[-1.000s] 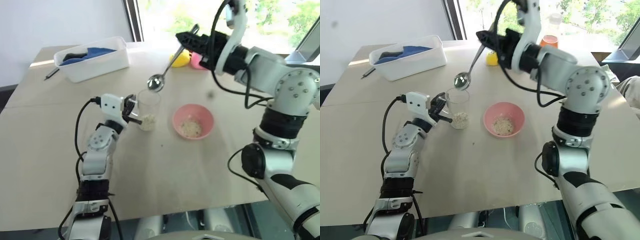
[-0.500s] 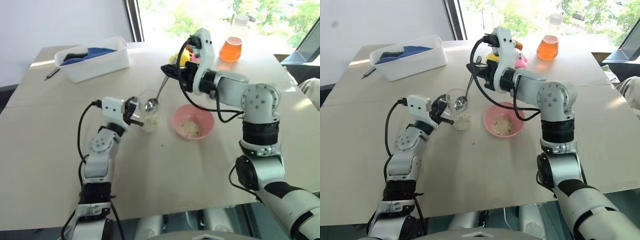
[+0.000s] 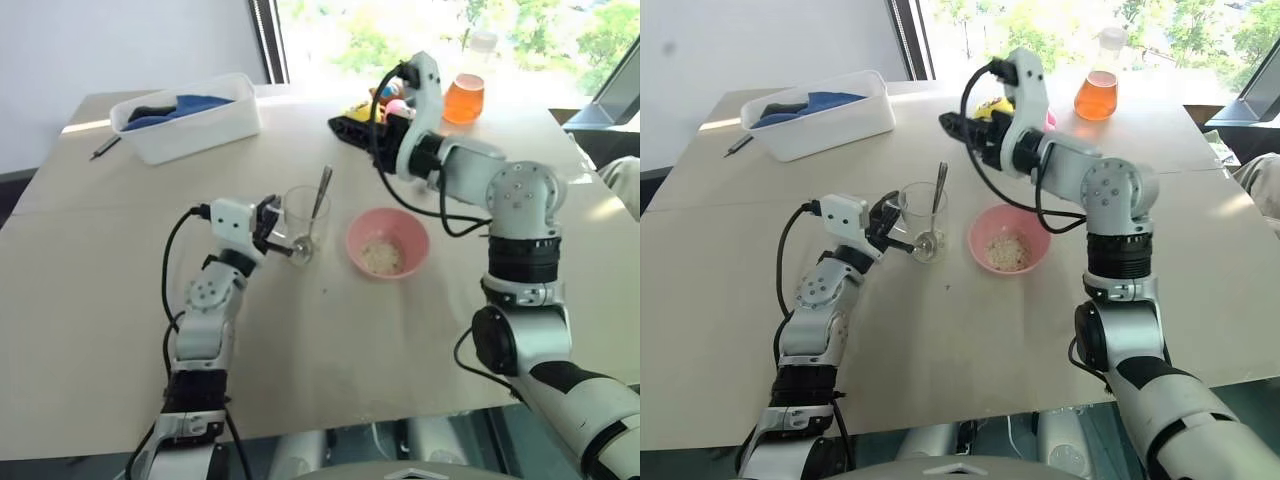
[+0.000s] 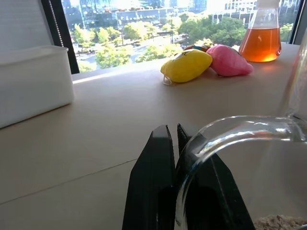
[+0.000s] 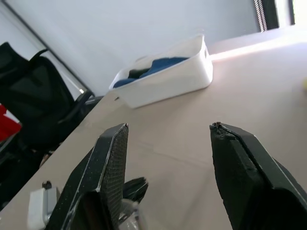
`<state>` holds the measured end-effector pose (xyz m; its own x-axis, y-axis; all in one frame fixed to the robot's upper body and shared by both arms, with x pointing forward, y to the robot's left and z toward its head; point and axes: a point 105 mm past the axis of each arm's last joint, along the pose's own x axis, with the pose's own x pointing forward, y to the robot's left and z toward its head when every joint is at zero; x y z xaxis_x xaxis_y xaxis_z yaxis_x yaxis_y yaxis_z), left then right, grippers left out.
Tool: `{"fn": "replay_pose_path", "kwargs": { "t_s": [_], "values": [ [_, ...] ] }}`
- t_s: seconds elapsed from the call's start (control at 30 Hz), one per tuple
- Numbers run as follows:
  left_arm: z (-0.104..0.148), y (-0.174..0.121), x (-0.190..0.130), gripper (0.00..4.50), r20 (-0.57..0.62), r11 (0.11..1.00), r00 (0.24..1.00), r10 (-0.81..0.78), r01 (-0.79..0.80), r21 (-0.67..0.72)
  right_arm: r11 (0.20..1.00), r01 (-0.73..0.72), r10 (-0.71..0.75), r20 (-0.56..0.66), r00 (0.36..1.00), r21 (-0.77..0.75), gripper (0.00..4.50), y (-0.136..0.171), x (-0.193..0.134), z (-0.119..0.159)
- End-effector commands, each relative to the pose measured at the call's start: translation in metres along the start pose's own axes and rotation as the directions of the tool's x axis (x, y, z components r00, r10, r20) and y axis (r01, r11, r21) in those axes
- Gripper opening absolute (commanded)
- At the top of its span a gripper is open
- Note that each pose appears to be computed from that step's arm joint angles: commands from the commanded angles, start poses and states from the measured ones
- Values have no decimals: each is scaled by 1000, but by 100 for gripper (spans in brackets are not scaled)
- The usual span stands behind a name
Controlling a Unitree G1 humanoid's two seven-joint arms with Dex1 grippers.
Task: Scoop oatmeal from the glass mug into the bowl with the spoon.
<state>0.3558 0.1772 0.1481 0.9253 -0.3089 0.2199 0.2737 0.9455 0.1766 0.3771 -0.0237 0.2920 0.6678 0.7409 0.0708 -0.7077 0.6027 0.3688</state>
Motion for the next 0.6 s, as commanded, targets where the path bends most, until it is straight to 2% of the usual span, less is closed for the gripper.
{"fn": "replay_pose_path", "kwargs": {
  "t_s": [0.03, 0.07, 0.2, 0.6],
  "values": [
    [-4, 1, -3, 73, -8, 1000, 1000, -5, 5, 11, 999, 14, -12, 77, 997, -35, 275, -3, -6, 23],
    [-4, 1, -3, 81, -8, 1000, 1000, -4, 4, 11, 999, 22, -19, 79, 997, -36, 275, -5, -7, 23],
    [-6, 2, -4, 231, -16, 1000, 1000, -3, 4, 19, 999, 25, -22, 80, 997, -40, 275, -6, -9, 22],
    [-1, 8, -23, 231, -38, 998, 999, -16, 18, 63, 999, 18, -15, 80, 997, -33, 275, -10, -18, 24]
  ]
}}
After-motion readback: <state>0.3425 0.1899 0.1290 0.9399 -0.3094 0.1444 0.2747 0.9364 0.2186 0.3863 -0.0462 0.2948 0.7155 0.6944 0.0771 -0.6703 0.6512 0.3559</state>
